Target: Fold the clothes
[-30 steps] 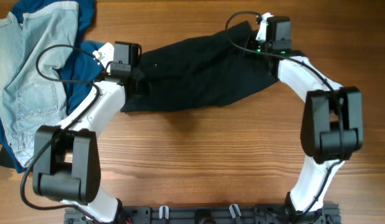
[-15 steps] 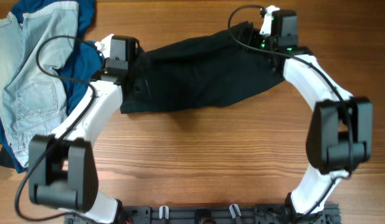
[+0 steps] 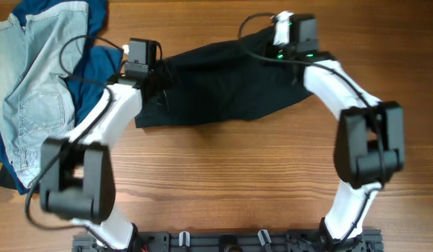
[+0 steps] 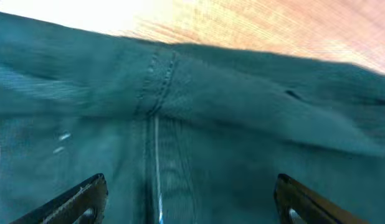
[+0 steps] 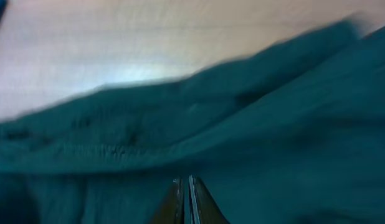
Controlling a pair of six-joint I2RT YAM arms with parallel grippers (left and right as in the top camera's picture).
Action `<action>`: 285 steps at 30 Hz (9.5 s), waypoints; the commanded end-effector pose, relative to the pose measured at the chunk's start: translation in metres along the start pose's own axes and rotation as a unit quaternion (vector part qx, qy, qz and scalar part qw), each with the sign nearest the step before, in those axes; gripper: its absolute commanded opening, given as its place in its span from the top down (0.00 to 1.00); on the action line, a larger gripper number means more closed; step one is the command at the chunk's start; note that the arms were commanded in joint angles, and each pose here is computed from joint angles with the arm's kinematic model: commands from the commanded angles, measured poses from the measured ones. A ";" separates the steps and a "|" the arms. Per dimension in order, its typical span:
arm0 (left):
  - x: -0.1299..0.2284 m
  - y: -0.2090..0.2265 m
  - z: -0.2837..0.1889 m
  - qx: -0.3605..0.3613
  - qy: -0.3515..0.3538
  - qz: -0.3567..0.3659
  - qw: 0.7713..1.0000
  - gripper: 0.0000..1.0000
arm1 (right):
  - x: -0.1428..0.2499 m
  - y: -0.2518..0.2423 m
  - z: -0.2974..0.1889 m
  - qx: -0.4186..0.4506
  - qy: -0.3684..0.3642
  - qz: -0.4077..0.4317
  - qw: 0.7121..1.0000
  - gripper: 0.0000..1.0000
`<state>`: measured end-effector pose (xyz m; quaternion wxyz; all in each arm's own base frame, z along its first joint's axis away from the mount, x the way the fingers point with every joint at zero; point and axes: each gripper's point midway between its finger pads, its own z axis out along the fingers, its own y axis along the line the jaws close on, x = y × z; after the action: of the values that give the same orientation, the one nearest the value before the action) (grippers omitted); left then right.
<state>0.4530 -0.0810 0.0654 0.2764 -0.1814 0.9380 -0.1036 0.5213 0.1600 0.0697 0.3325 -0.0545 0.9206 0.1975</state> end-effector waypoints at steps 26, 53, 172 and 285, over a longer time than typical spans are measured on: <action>-0.005 0.008 0.041 -0.017 -0.027 0.022 0.999 0.00 | -0.004 -0.085 0.030 0.010 -0.028 0.152 0.988 0.96; -0.013 0.016 -0.049 -0.010 0.054 0.041 0.998 0.00 | 0.100 -0.068 -0.035 0.080 0.210 0.167 0.960 0.33; -0.063 -0.020 -0.124 0.030 0.104 0.172 0.979 0.96 | 0.115 -0.079 -0.011 -0.118 0.202 0.221 0.947 0.96; -0.085 0.069 -0.038 -0.048 0.125 -0.003 0.991 0.00 | 0.030 -0.010 -0.046 -0.136 0.136 0.232 0.953 0.96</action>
<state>0.4734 0.0194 0.1076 0.1313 -0.1866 0.9702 -0.0818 0.4578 0.1464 0.0267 0.0928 0.0957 0.9369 0.3233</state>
